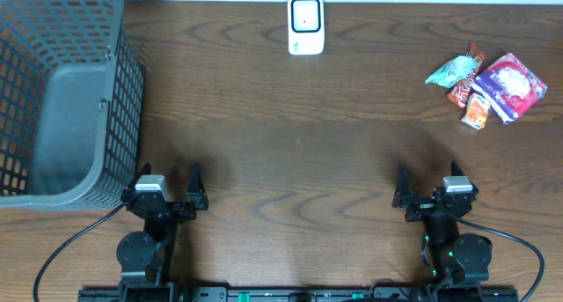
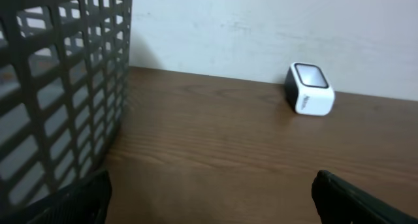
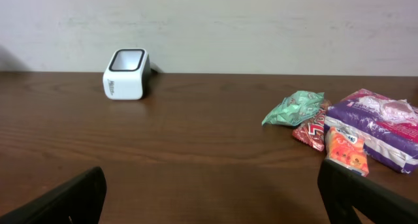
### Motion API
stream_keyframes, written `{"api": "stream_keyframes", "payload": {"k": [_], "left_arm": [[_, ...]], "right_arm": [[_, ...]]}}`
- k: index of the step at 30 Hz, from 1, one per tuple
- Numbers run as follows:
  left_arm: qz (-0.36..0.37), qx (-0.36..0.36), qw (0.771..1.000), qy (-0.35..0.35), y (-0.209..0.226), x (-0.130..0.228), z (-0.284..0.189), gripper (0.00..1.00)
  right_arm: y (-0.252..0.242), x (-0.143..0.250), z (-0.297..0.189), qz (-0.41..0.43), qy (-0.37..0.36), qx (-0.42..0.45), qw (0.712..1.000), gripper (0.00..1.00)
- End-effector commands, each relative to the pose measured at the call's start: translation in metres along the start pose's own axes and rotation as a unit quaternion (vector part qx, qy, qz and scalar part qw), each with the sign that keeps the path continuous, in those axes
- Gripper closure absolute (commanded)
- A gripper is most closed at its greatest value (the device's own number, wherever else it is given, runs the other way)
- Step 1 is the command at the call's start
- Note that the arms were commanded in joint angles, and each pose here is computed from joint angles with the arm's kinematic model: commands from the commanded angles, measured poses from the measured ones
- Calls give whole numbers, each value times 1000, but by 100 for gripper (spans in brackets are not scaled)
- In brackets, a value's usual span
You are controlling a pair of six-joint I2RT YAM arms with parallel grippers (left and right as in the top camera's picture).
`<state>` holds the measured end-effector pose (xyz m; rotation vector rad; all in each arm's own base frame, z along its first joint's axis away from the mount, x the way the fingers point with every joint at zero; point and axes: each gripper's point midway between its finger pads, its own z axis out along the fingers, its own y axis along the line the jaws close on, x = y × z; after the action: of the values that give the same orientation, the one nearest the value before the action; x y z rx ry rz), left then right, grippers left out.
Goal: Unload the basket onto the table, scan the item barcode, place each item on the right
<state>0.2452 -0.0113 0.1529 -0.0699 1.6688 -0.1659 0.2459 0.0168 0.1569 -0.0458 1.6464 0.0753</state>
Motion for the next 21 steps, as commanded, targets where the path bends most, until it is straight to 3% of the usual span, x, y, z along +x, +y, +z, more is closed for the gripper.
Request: {"api": "stream_keyframes", "payload": {"k": [1,21], "left_arm": [[43,-7,999,24,4,14,0,2],[54,-19,998,28,6,16,0,2]], "right_arm": [[-3,0,0,9,-1,6,1000,1],[-3,0,0,9,-1,6,1000,1]]}}
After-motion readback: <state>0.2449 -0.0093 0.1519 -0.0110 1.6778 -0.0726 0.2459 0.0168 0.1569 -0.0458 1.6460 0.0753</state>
